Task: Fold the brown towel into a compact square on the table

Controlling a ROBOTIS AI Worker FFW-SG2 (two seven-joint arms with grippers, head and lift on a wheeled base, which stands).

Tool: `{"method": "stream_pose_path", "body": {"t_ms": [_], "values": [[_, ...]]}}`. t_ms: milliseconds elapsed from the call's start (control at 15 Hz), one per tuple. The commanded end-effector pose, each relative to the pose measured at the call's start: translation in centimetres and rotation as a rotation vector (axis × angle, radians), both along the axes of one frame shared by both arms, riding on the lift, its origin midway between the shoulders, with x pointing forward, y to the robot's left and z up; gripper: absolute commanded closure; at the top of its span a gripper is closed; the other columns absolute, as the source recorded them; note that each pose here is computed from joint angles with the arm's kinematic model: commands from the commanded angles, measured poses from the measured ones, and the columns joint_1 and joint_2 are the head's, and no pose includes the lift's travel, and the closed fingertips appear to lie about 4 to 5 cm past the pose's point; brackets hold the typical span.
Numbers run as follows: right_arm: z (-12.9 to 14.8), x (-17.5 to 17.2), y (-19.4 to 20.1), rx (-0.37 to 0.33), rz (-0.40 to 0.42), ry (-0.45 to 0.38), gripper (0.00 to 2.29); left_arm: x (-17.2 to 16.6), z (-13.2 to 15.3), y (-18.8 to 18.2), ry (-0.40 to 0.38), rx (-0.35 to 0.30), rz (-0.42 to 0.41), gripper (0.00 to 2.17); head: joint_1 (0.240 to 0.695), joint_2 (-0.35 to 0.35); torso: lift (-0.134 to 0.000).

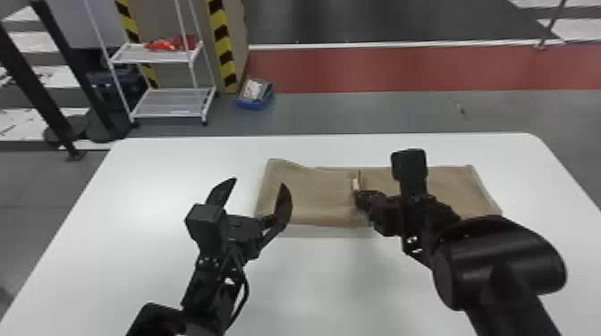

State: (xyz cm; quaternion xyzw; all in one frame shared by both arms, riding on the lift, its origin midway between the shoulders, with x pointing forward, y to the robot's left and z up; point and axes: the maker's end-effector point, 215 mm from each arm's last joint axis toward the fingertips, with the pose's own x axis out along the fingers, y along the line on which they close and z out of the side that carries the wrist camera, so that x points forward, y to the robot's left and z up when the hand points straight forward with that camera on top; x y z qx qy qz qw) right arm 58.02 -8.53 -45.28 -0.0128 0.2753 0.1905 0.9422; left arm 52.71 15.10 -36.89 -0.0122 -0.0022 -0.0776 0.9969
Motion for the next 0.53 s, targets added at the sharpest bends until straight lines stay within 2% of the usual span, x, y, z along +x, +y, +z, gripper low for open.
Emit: {"method": "stream_pose_path", "body": {"t_ms": [0,133,267,333,467], "values": [[0.5,0.3,-0.2,0.021,-0.005,-0.012,1.21,0.2,0.0,0.1,-0.001,0.001,0.002,0.03,0.695,0.065,-0.116],[1.1,0.2,-0.6,0.033,-0.007,-0.032,1.21,0.5,0.4,0.3,-0.007,0.001,0.005,0.03,0.695,0.065,-0.116],[4.1,0.3,-2.0,0.083,-0.02,-0.057,1.21,0.9,0.9,0.9,-0.016,-0.001,0.014,0.03,0.695,0.063,-0.116],[5.4,0.2,-3.6,0.095,-0.038,-0.057,1.21,1.0,1.0,1.3,-0.018,-0.003,0.022,0.03,0.695,0.062,-0.116],[8.9,0.1,-9.2,0.137,-0.105,-0.071,1.21,1.1,1.6,2.2,-0.027,-0.008,0.036,0.03,0.695,0.055,-0.116]]}}
